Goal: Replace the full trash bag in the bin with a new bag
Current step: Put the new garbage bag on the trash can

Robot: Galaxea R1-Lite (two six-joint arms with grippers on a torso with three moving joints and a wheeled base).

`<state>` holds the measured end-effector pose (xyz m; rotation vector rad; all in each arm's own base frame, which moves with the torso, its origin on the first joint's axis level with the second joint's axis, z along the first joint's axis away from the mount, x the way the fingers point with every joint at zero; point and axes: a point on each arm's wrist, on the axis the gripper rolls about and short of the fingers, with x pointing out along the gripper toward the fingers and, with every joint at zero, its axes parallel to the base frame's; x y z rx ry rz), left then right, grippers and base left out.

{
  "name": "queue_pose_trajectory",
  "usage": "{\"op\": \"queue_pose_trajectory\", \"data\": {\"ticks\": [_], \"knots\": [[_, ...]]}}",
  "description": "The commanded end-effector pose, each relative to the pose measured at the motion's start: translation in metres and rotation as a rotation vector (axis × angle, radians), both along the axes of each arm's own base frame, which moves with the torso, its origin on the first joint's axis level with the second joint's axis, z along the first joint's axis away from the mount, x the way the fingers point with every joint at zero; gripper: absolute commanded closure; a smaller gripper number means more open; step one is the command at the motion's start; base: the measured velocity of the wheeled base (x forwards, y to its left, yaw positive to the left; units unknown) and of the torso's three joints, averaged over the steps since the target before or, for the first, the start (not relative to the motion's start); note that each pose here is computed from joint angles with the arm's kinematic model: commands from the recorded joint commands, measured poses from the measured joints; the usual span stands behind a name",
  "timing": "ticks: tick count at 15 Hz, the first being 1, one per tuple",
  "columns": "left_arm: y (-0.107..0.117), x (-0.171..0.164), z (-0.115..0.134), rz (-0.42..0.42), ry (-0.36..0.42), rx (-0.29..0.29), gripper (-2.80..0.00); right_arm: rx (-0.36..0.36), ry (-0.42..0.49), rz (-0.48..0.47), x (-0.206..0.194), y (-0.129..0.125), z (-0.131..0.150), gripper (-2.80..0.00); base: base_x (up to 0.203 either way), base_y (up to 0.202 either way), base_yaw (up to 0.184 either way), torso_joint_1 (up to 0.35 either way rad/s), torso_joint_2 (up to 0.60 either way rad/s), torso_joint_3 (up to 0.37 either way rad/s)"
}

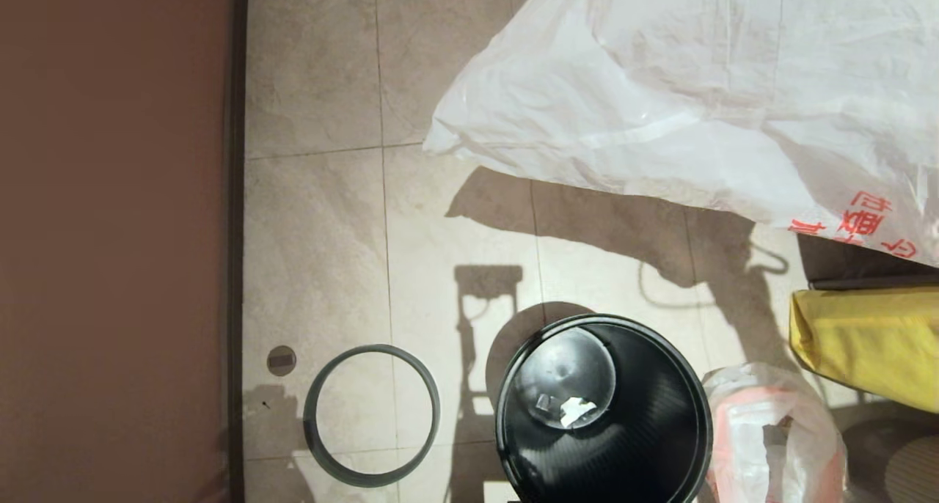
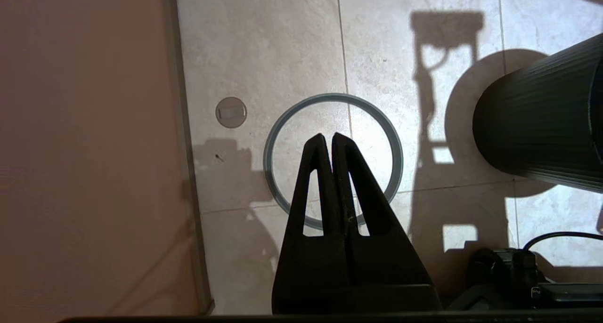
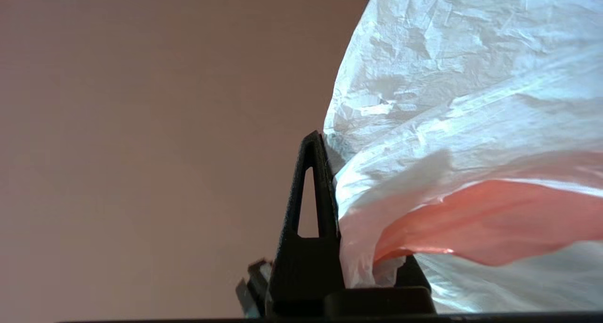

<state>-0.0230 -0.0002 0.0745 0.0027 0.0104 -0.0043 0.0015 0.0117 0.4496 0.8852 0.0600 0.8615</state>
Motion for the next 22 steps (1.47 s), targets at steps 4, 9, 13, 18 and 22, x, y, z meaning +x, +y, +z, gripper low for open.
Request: {"op": "queue_pose_trajectory", "data": {"ticks": [4, 9, 13, 18, 22], "knots": [[0.0, 0.0, 0.0, 0.0, 0.002, 0.0, 0.0, -0.007, 0.034, 0.005, -0.04, -0.011, -0.025, 0.0, 0.0, 0.0, 0.0, 0.0, 0.0, 0.203], [0.0, 0.0, 0.0, 0.0, 0.002, 0.0, 0.0, -0.037, 0.091, 0.019, -0.052, -0.013, -0.043, 0.0, 0.0, 0.0, 0.0, 0.0, 0.0, 0.202], [0.0, 0.0, 0.0, 0.0, 0.002, 0.0, 0.0, -0.046, 0.09, 0.019, -0.054, -0.014, -0.045, 0.0, 0.0, 0.0, 0.0, 0.0, 0.0, 0.205], [0.0, 0.0, 0.0, -0.002, 0.002, 0.0, 0.0, -0.05, 0.094, 0.027, -0.057, -0.014, -0.05, 0.0, 0.0, 0.0, 0.0, 0.002, 0.0, 0.199], [0.0, 0.0, 0.0, -0.003, 0.002, 0.0, 0.0, -0.051, 0.099, 0.025, -0.06, -0.015, -0.055, 0.0, 0.0, 0.0, 0.0, 0.003, 0.0, 0.204]]}}
